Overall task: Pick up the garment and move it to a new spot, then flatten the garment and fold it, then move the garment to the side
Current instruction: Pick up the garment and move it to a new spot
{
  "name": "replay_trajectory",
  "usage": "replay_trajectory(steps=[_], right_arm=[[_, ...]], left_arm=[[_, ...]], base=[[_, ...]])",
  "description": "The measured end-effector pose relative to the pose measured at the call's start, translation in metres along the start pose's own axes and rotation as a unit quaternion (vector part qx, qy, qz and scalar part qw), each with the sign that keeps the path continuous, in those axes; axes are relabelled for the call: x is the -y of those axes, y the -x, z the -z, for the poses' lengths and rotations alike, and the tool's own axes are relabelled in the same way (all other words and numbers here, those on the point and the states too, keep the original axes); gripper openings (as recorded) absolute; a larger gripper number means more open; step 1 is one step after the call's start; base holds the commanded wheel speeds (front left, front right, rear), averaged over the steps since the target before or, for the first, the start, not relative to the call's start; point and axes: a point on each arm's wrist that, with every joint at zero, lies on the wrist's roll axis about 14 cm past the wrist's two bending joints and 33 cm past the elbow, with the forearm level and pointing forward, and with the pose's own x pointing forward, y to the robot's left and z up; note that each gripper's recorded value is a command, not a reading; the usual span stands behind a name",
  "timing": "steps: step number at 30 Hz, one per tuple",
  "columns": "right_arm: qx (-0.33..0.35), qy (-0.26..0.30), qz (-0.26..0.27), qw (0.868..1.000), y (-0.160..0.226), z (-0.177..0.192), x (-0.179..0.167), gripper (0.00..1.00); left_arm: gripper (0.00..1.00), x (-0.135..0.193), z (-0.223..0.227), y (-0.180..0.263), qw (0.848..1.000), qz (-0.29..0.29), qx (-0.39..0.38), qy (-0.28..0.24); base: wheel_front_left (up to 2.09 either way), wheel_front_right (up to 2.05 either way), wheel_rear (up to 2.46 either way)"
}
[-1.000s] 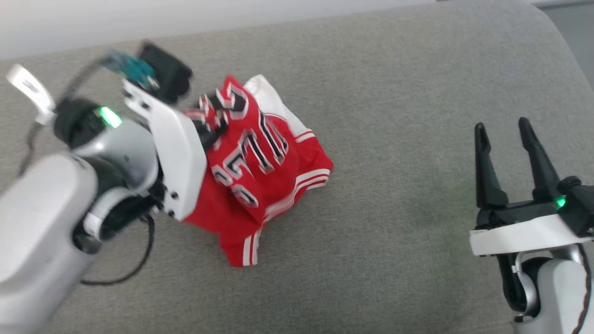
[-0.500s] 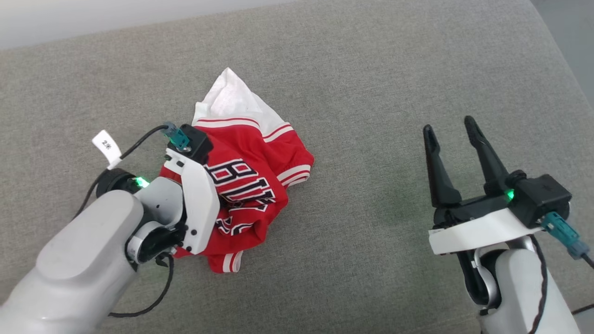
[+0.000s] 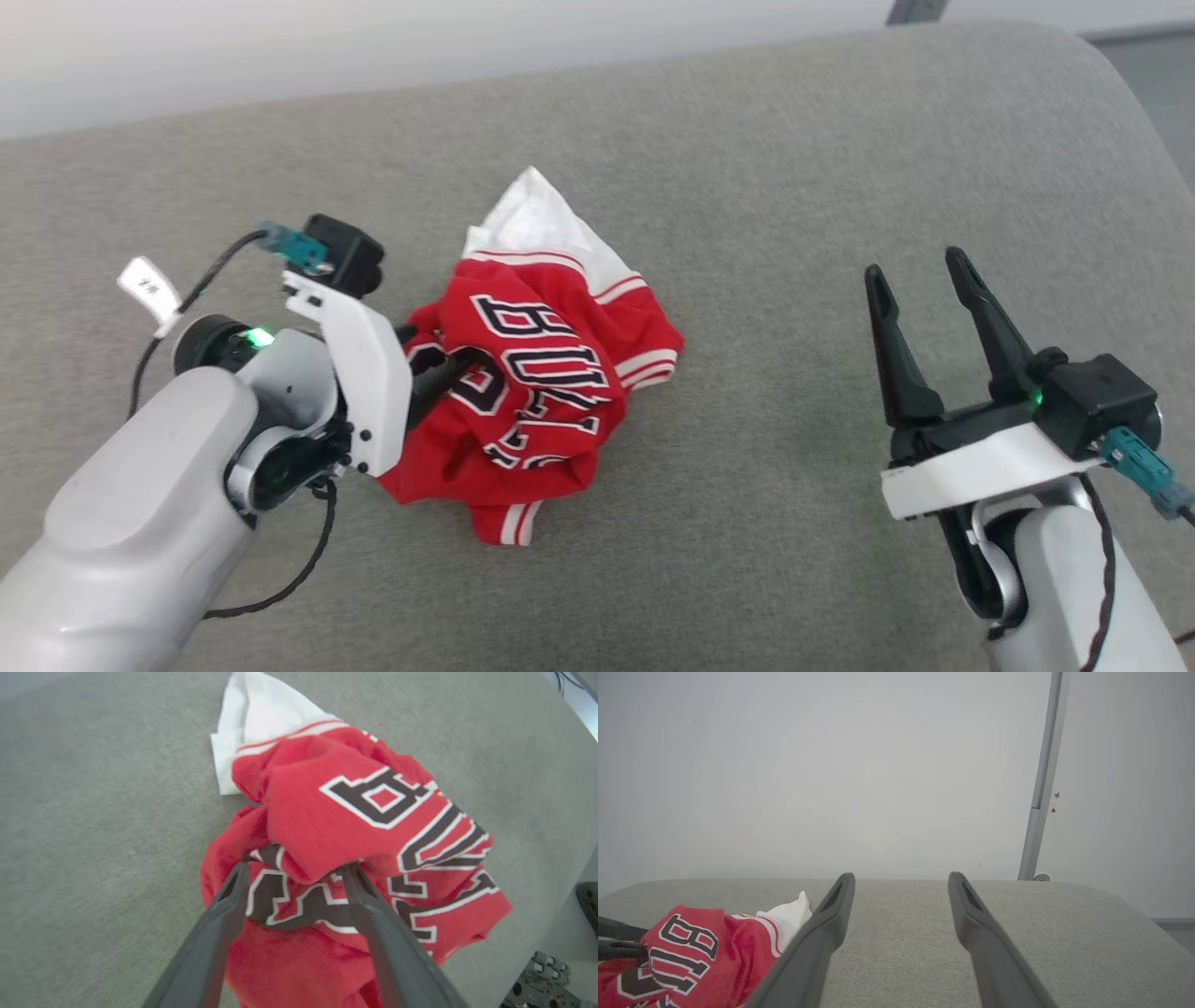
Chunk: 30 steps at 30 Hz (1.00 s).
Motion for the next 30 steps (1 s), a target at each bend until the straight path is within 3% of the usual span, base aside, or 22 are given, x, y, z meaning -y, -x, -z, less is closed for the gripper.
replay_trajectory(steps=[5,11,17,19,30], right_arm=[[0.007,0.001,-0.014,1.000,0.001,-0.008,-0.006,1.00],[0.010,-0.004,-0.029,1.000,0.004,-0.014,-0.017,1.00],[0.015,-0.007,-0.039,0.999,0.008,-0.019,-0.025,1.00],[0.014,-0.009,-0.041,0.999,0.013,-0.019,-0.027,1.00],[0.016,-0.015,-0.041,0.999,0.026,-0.022,-0.029,1.00]], left_arm=[[1.00,-0.009,-0.019,0.038,0.996,-0.026,0.089,0.008],[1.00,-0.022,-0.031,0.086,0.979,-0.066,0.194,0.002],[1.00,-0.038,-0.032,0.143,0.939,-0.128,0.318,0.007],[1.00,-0.042,-0.021,0.169,0.917,-0.160,0.365,0.013],[1.00,-0.061,0.038,0.232,0.865,-0.269,0.417,0.073]], base=[[0.00,0.00,0.00],[0.00,0.00,0.00],[0.00,0.00,0.00],[0.00,0.00,0.00],[0.00,0.00,0.00]])
